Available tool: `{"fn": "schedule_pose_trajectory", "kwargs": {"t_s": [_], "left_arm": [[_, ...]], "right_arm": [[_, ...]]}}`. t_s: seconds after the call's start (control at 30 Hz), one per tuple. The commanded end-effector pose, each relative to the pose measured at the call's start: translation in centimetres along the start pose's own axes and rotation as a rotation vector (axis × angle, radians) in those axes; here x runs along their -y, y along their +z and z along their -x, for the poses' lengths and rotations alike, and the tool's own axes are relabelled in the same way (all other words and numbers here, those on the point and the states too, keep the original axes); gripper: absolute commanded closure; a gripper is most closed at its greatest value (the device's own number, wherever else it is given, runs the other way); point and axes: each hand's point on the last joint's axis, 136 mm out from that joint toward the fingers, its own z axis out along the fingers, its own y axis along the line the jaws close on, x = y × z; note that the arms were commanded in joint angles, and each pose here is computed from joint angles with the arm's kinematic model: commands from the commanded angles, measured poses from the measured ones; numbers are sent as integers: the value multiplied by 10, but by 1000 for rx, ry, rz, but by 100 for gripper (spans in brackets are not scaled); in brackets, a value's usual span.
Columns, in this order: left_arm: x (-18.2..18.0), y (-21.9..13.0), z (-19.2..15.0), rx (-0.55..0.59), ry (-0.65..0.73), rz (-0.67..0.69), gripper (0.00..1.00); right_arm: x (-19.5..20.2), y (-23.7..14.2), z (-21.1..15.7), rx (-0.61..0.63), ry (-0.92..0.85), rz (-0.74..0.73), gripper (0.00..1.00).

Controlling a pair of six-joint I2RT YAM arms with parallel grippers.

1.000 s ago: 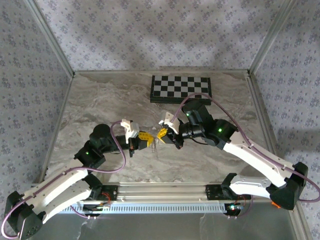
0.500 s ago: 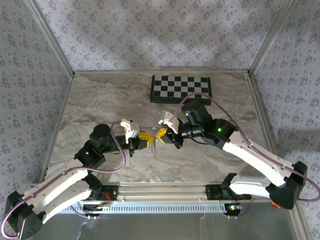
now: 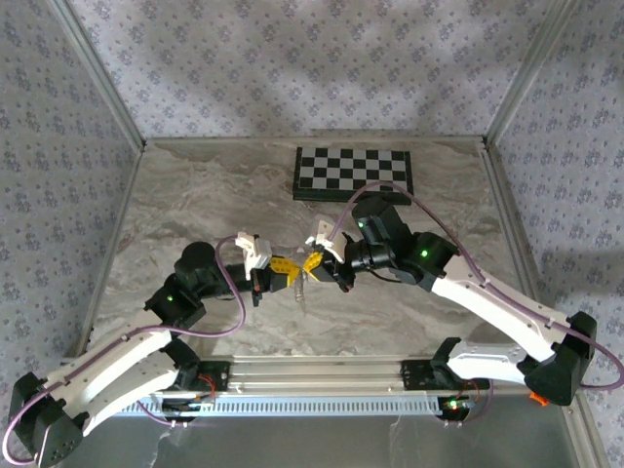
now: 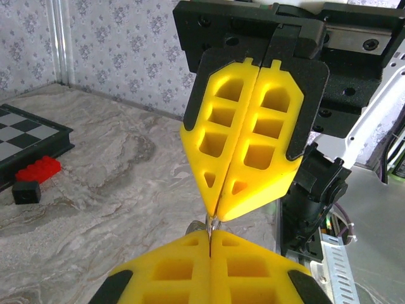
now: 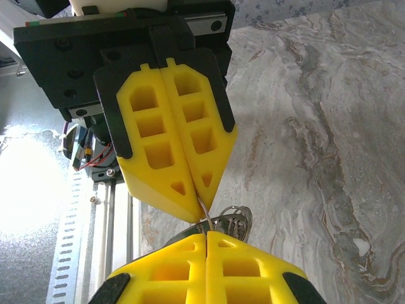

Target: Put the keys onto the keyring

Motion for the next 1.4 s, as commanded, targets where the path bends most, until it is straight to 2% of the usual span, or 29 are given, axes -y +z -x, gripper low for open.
{"fn": "schedule_pose_trajectory", "kwargs": {"t_s": [0.0, 0.13, 0.5, 1.37], "left_arm": [[10, -2, 23, 51, 57, -25, 100], [9, -1, 21, 46, 53, -26, 100], [10, 0, 22, 44, 52, -27, 100], [12, -1, 25, 51, 59, -32, 100]], "right_arm": [[0, -11, 13, 21, -28, -45, 100], [0, -14, 8, -5, -37, -59, 100], [-3, -19, 14, 26, -67, -67, 100], [-6, -9, 15, 41, -72, -28, 100]]}}
